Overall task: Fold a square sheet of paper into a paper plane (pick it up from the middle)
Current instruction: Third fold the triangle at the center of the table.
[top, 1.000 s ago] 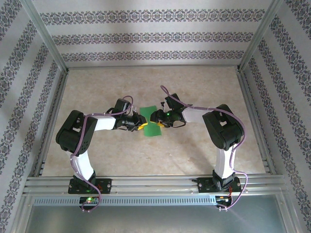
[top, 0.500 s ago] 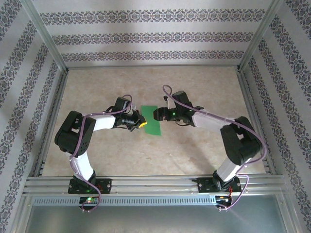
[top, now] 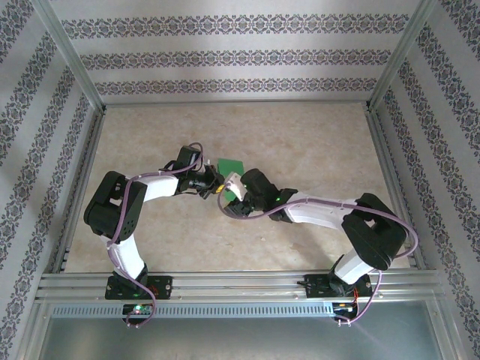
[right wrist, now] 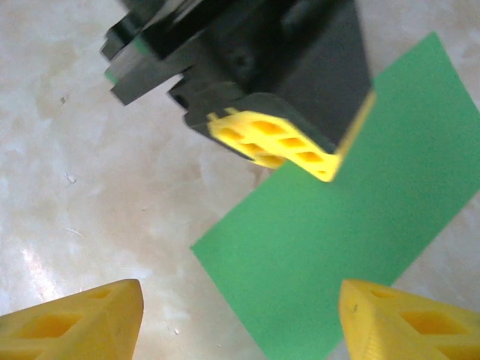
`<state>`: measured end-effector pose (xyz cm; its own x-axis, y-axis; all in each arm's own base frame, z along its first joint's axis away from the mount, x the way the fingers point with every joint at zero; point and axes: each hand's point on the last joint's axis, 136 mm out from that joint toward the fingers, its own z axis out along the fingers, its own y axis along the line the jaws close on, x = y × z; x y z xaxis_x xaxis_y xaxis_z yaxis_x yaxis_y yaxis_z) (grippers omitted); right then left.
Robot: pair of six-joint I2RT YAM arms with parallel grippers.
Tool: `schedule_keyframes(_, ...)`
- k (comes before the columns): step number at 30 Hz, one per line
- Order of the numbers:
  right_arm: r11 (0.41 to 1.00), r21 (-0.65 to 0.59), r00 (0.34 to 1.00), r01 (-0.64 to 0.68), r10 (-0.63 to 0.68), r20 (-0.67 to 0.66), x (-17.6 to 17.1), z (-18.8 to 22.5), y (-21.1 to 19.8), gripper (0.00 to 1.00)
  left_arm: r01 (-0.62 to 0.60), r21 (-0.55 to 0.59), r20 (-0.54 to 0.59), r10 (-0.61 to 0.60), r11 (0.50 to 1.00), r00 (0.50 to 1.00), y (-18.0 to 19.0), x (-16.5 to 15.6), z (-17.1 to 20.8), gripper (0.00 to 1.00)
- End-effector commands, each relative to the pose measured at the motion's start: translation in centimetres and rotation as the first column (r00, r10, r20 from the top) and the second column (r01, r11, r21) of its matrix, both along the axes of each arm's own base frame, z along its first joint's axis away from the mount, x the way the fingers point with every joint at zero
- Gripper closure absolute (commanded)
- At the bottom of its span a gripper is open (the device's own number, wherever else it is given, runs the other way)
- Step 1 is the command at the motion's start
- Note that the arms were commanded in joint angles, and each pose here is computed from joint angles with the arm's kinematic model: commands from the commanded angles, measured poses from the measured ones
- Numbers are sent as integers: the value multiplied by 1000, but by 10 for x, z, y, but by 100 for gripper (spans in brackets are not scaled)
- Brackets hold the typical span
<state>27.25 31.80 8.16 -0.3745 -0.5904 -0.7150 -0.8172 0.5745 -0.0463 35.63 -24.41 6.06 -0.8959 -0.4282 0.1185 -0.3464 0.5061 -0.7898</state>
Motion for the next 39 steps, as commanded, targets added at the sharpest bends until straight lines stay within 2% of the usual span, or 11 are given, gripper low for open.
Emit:
schedule_keyframes(1, 996, -85, 996, -21, 27, 80, 6, -13, 2, 30, -25, 10, -45, 25, 1000, 999, 4, 2, -6, 95)
schedule_keyframes(7, 992, -120, 991, 28, -12, 132, 17, -22, 5, 31, -26, 17, -53, 27, 1000, 998, 6, 1, -8, 95)
schedule_keyframes(11, 990, -128, 984, 66, -44, 173, 25, -20, 2, 39, -24, 22, -58, 25, 999, 998, 6, 0, -10, 95)
schedule_keyframes(16, 994, -102, 984, 43, -24, 179, 20, -17, 2, 48, -23, 32, -59, 25, 999, 998, 7, -1, -11, 95)
schedule_keyframes(25, 999, -53, 993, 9, -2, 121, 10, -19, 7, 83, -19, 54, -54, 22, 998, 998, 10, -1, -10, 91)
schedule_keyframes(27, 1000, -29, 996, 10, -7, 91, 10, -20, 7, 89, -21, 81, -55, 26, 997, 998, 15, -2, -11, 86)
schedule_keyframes(32, 996, 91, 997, 18, -11, -75, 2, -19, 8, 91, -47, 181, -8, 50, 982, 999, 48, 2, -4, 69)
schedule_keyframes(36, 980, 195, 972, 42, 6, -236, -7, -19, 14, 91, -31, 238, 94, 9, 971, 995, 59, 10, 22, 65)
schedule_keyframes(39, 967, 246, 946, 68, 16, -324, -12, -20, 19, 91, -20, 224, 161, -17, 974, 987, 54, 16, 40, 65)
